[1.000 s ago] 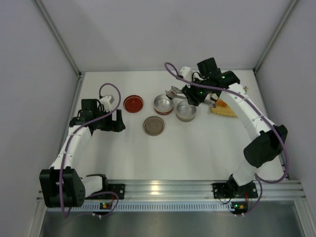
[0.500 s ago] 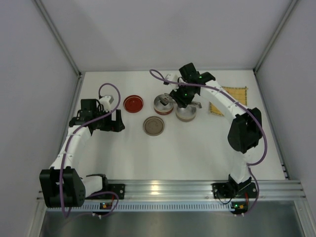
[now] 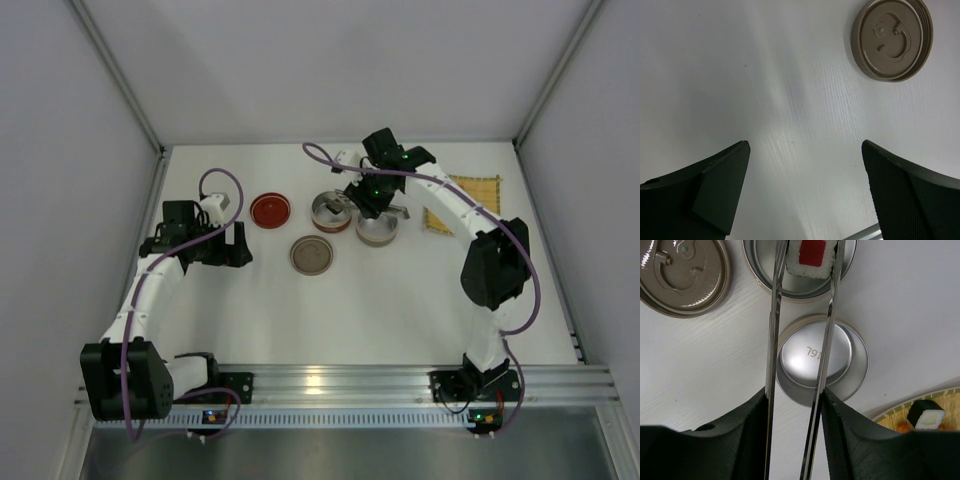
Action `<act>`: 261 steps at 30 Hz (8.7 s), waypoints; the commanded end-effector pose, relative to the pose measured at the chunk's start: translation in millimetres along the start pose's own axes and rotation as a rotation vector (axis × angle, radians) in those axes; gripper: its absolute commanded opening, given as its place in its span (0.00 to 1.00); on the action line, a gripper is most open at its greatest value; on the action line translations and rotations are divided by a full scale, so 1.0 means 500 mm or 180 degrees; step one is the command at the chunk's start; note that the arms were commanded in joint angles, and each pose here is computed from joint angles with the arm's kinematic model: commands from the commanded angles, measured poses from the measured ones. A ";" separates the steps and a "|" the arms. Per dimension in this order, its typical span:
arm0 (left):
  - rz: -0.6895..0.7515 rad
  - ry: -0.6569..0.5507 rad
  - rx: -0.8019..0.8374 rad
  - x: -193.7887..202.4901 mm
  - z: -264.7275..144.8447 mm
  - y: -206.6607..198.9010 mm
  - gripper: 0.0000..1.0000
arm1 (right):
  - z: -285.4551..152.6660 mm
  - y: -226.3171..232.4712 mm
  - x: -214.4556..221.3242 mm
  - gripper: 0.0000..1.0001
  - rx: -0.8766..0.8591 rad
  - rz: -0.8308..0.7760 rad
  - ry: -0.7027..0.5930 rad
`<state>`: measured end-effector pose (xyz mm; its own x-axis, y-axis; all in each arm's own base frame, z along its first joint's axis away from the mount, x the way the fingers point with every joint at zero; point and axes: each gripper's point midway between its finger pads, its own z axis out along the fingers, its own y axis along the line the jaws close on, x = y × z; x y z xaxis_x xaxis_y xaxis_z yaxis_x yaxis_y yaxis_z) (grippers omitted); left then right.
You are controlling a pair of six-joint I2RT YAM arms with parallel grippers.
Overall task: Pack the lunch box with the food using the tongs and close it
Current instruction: Place the fake food in the packing box, then pick up the fake food from the plate, then place the fake food in the packing box.
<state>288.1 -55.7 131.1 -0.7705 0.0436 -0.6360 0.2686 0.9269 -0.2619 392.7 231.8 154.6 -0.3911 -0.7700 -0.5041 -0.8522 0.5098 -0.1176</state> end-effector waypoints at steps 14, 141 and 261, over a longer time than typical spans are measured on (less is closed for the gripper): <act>0.0053 -0.0067 0.0074 -0.020 -0.006 -0.007 0.98 | 0.009 -0.006 -0.024 0.30 0.0003 -0.0198 -0.0021; 0.0017 0.0075 0.0207 -0.012 0.013 -0.010 0.98 | -0.159 -0.368 0.389 0.58 0.0295 0.0380 0.0476; 0.0040 0.0134 0.0245 -0.010 0.001 -0.017 0.98 | 0.014 -0.024 -0.058 0.50 -0.0404 -0.0722 -0.0847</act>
<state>282.6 -65.5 119.3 -0.8222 0.0642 -0.5656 0.2965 0.8965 -0.3292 411.5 231.8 110.5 -0.1799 -0.7725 -0.6089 -0.9533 0.2896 -0.0857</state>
